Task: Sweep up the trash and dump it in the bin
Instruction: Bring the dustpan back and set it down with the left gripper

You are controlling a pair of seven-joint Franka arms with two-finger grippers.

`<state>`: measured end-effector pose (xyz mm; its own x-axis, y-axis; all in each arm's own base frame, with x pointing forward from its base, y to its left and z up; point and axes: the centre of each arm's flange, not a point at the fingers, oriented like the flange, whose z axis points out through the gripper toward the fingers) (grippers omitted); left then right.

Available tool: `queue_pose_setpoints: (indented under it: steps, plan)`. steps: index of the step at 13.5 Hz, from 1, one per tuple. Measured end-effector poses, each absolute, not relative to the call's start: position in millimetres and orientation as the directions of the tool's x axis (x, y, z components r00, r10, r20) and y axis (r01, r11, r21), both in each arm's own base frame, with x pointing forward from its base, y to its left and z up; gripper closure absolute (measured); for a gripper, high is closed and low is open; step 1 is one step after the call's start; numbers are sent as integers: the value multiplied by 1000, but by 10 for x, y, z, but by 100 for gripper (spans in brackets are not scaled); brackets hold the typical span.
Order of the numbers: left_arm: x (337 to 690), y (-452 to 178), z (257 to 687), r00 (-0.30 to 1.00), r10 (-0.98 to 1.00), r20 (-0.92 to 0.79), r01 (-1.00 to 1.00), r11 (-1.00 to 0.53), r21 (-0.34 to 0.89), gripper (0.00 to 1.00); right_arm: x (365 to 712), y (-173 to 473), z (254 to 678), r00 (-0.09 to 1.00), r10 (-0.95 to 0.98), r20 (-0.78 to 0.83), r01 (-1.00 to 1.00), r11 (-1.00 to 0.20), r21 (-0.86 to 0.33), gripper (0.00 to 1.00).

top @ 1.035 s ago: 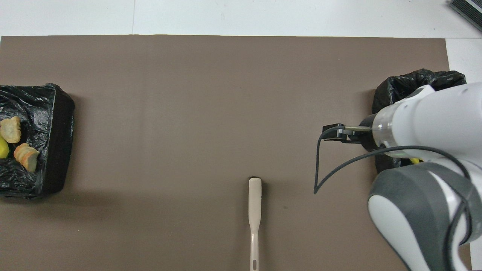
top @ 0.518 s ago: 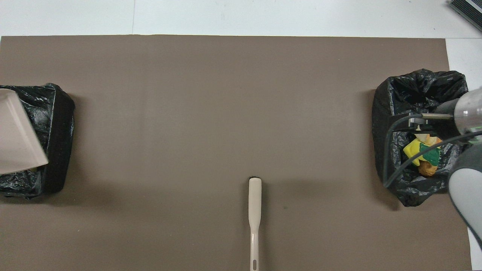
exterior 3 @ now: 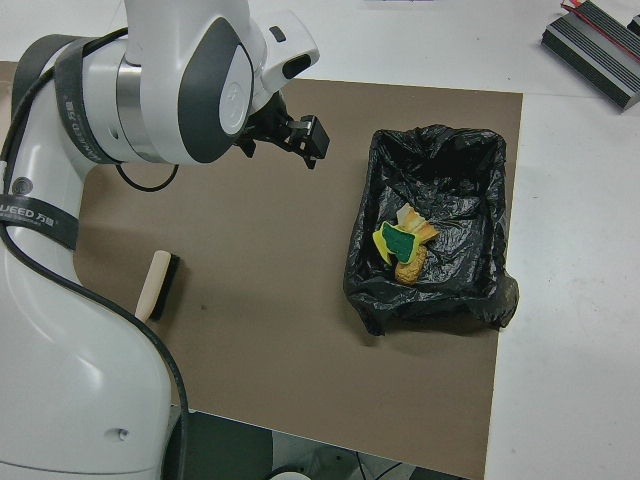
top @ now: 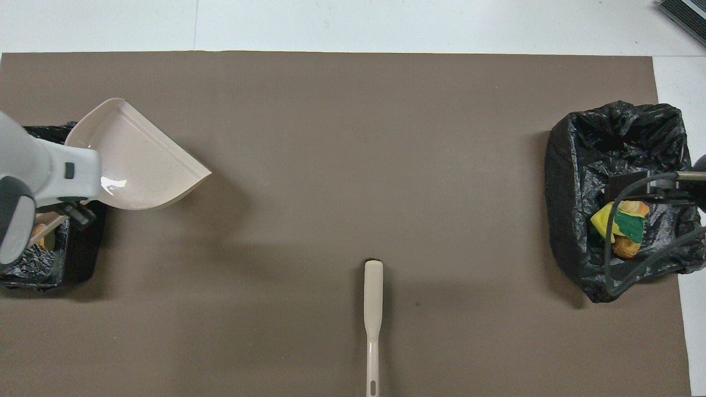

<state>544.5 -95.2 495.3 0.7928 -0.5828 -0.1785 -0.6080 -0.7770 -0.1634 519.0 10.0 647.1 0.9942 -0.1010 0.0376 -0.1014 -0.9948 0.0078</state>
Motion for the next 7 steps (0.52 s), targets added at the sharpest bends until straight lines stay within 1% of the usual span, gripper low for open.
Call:
queue_pose_setpoints:
  steps: [3, 5, 7]
  plan:
    - [5348, -1859, 4759, 886, -448, -122, -462, -876, -140, 68, 5126, 87, 6475, 996, -93, -3, -93, -996, 12, 0]
    - [5332, -2464, 4550, 929, -358, -99, -367, -925, -103, 68, 5080, -18, 6568, 999, -50, -9, -50, -999, 10, 0]
    - [5305, -3021, 4316, 959, -273, -79, -280, -956, -93, 68, 5032, -110, 6679, 999, -38, 5, -38, -999, 6, 0]
